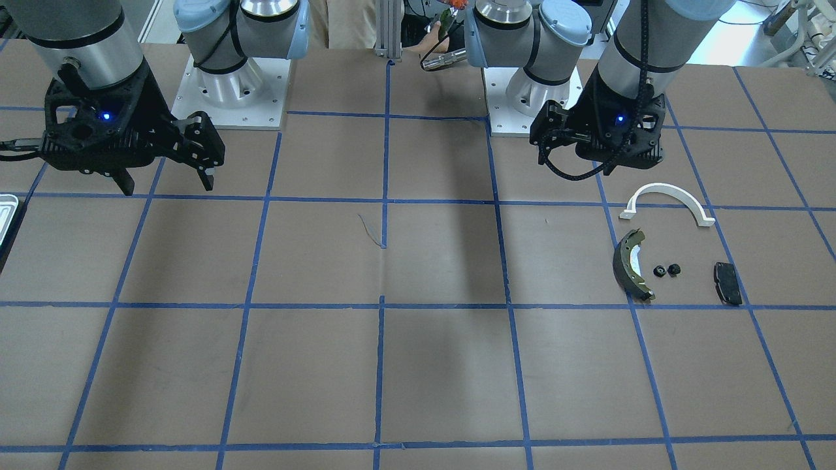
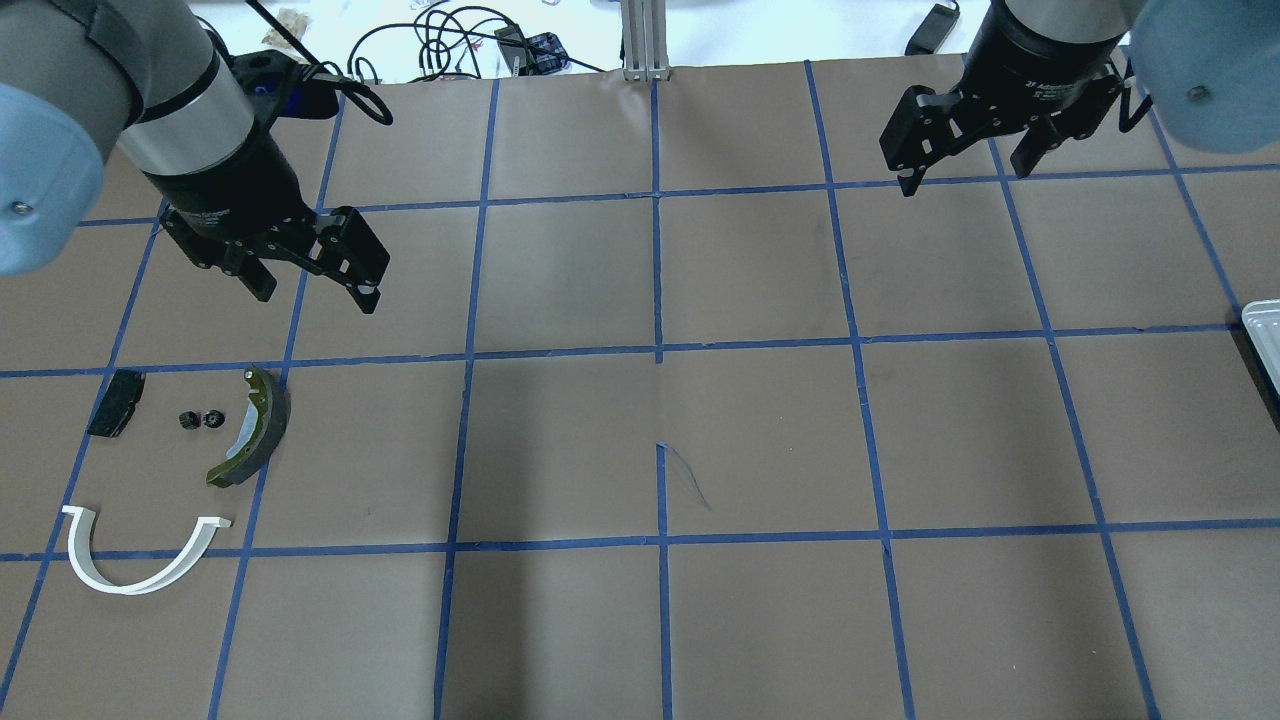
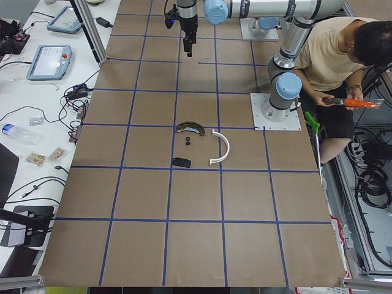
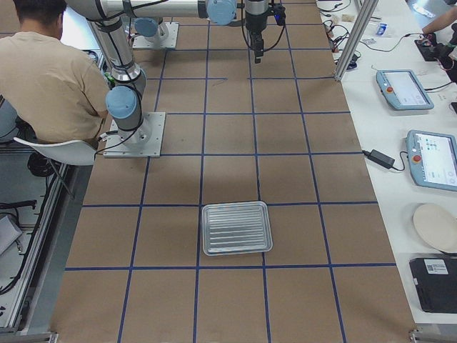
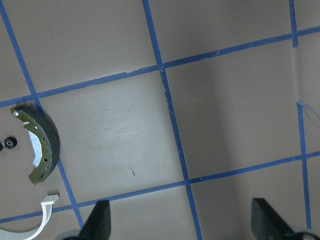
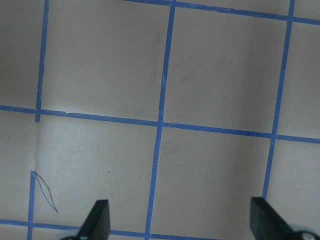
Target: Place bearing gear from tray to pile
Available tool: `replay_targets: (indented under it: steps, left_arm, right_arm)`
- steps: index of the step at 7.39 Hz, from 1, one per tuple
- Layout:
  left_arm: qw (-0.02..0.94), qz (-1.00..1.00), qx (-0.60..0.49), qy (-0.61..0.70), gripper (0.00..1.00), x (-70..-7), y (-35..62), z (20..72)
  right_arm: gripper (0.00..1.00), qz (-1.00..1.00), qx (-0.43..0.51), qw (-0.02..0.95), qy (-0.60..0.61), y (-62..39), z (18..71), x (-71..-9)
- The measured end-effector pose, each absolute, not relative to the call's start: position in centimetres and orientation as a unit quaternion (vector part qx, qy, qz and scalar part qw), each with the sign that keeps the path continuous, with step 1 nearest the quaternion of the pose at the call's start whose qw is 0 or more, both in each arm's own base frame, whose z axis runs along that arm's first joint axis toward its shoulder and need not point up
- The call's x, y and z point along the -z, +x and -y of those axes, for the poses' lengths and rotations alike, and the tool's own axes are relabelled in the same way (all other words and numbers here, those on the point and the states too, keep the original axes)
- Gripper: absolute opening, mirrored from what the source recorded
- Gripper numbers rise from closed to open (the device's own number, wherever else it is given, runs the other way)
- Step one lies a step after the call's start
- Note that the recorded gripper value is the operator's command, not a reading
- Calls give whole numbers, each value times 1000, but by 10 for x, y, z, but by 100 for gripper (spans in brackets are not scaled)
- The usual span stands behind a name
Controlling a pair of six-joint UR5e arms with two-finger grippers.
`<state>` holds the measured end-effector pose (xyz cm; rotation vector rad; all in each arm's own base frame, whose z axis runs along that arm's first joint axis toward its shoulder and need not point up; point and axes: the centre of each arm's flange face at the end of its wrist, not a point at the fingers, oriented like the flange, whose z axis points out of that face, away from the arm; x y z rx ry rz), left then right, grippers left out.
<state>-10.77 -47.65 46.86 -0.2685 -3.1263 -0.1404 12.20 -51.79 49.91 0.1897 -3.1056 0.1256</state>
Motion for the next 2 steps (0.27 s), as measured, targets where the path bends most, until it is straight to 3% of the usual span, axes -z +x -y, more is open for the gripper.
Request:
replay_targets:
  steps: [2]
  left_arm:
    - [0,996,44,-82,100,-469,-107,476]
  right_arm:
    - [100,997,-40,14,61,122,518,-499]
